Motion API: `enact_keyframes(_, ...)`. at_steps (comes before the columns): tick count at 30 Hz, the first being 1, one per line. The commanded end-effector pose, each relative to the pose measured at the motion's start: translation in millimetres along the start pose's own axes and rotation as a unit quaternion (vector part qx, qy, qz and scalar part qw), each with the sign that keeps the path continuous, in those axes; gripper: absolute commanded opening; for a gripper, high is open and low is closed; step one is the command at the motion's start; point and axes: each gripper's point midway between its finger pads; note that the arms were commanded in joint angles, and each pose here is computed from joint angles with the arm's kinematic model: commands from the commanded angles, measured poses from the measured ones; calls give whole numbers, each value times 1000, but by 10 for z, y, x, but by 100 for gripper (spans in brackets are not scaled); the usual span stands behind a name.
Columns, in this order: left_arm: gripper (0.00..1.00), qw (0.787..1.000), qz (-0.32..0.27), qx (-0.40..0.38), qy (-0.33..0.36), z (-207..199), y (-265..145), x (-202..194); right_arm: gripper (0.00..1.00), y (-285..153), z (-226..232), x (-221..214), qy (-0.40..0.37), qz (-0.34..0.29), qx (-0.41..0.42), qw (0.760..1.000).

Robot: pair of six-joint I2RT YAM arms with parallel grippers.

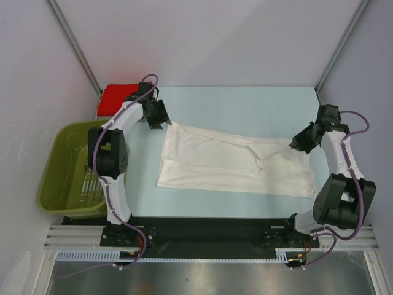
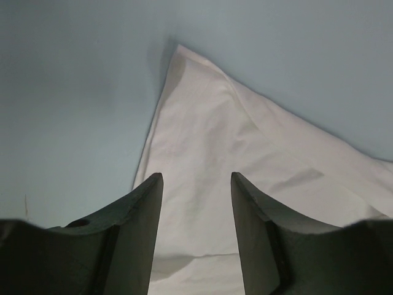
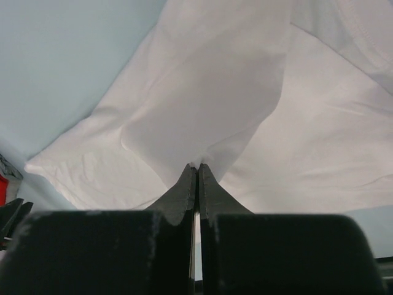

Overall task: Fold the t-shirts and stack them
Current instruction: Fold the tshirt

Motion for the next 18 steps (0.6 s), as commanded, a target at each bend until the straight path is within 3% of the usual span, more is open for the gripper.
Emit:
enact_keyframes(1, 53, 999, -38, -30, -19, -253, -167, 184, 0, -15, -22, 7, -3, -7, -1, 1000)
enact_keyframes(11, 56, 997, -35, -38, -55, -346, 152, 262, 0, 77, -147, -96, -3, 10, -17, 1000)
enact_keyframes(18, 50, 993, -53, -28, -103, -411, 352, 383, 0, 98, -30, -21, -14, 9, -10, 1000)
Point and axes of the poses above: each gripper's point midway between its finger pads, its own y axis out along the fingers, its own z axis along the line the jaws close on, x = y × z, and after that the axes turned 7 degrees about -y, right-handed
